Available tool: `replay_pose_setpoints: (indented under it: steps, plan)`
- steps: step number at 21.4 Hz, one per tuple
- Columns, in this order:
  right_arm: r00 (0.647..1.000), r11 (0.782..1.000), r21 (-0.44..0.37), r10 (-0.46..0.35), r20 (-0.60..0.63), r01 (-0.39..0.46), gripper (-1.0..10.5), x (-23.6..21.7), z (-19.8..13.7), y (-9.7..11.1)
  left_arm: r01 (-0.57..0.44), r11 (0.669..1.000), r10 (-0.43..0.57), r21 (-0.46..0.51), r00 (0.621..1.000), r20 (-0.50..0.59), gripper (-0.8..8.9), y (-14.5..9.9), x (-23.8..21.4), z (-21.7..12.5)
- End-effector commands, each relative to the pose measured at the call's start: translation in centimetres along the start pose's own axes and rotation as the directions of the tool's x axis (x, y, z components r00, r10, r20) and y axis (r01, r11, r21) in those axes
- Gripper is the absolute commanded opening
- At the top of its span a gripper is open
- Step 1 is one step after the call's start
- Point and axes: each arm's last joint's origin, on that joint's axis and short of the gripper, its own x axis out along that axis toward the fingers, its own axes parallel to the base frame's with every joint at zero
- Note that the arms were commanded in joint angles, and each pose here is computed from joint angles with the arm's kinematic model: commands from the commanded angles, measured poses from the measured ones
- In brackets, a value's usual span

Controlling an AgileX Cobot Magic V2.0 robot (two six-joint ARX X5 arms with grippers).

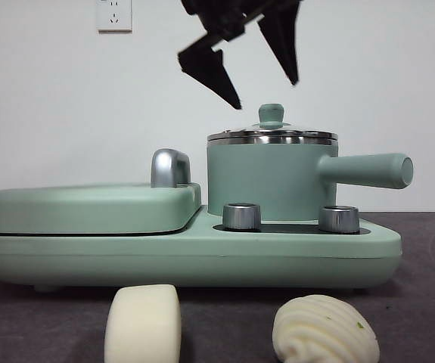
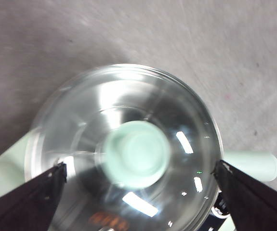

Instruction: Put the buns in a small steamer

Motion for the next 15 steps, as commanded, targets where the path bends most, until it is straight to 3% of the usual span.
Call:
replay_pose_setpoints:
  steps: [1, 7, 13, 15]
  plan:
    - [1.000, 1.000, -0.018, 0.006, 0.013, -0.006, 4.8, -0.1, 0.4, 0.2, 0.004, 0.999, -0.005, 0.053, 1.000, 0.030, 4.47, -0.8, 0.9, 0.6]
    - [1.000, 1.000, -0.018, 0.006, 0.013, -0.006, 4.8, -0.1, 0.4, 0.2, 0.007, 0.998, -0.005, 0.063, 1.000, -0.031, 3.56, -0.8, 3.2, 0.2]
    - [1.000, 1.000, -0.018, 0.006, 0.013, -0.006, 4.8, -0.1, 0.4, 0.2, 0.003, 0.996, -0.001, 0.095, 1.000, -0.026, 1.22, -0.7, 3.6, 0.3]
    - [1.000, 1.000, -0.018, 0.006, 0.013, -0.006, 4.8, -0.1, 0.4, 0.2, -0.019, 0.995, 0.022, 0.097, 0.999, -0.026, 1.13, -0.6, 3.6, 0.3]
